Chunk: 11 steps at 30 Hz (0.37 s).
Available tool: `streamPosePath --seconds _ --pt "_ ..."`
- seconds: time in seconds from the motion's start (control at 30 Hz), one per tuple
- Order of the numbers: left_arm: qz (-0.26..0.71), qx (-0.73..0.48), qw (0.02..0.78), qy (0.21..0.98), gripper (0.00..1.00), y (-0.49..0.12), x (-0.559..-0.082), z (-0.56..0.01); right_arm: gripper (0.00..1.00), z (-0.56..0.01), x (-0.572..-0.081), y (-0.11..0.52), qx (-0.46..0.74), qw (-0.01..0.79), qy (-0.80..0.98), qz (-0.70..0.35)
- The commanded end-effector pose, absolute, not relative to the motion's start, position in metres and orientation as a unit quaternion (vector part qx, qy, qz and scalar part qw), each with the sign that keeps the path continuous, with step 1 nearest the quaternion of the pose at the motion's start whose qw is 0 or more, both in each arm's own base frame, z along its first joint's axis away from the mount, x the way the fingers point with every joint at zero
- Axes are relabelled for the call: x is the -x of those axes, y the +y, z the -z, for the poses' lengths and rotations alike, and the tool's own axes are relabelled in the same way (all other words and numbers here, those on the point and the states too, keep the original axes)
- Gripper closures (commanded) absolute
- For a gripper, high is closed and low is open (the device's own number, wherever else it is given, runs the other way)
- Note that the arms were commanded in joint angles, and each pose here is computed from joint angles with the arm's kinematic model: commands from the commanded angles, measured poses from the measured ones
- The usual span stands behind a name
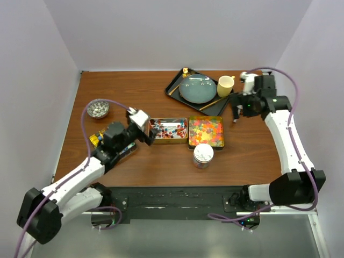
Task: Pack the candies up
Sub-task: Reset both arms
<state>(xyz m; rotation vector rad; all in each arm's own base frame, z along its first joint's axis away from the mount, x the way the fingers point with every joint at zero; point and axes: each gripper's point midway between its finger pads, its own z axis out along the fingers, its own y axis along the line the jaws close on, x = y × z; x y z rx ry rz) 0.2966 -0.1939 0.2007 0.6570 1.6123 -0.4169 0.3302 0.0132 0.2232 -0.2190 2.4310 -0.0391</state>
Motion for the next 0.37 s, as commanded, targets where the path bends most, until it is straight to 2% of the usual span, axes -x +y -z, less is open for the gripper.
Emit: streamPosePath --seconds 0.0,0.07,0.23,0.33 --pt "0.109 -0.19 0.659 0.719 0.0 -0.142 -0.335 -0.253 0.01 -0.238 -0.316 -0.042 -0.028 0.356 0.923 0.143" --pt "0.082 -0.16 0.657 0.732 0.0 -0.123 -0.346 -0.255 0.01 -0.235 -0.305 -0.046 -0.025 0.35 0.924 0.153" --pt "0.084 -0.078 0.648 0.753 0.0 -0.089 -0.364 -0.261 0.01 -0.227 -0.28 -0.044 -0.031 0.353 0.924 0.145" --pt "0.097 -0.086 0.645 0.753 0.0 -0.09 -0.365 -0.261 0.01 -0.22 -0.272 -0.033 -0.006 0.352 0.929 0.116"
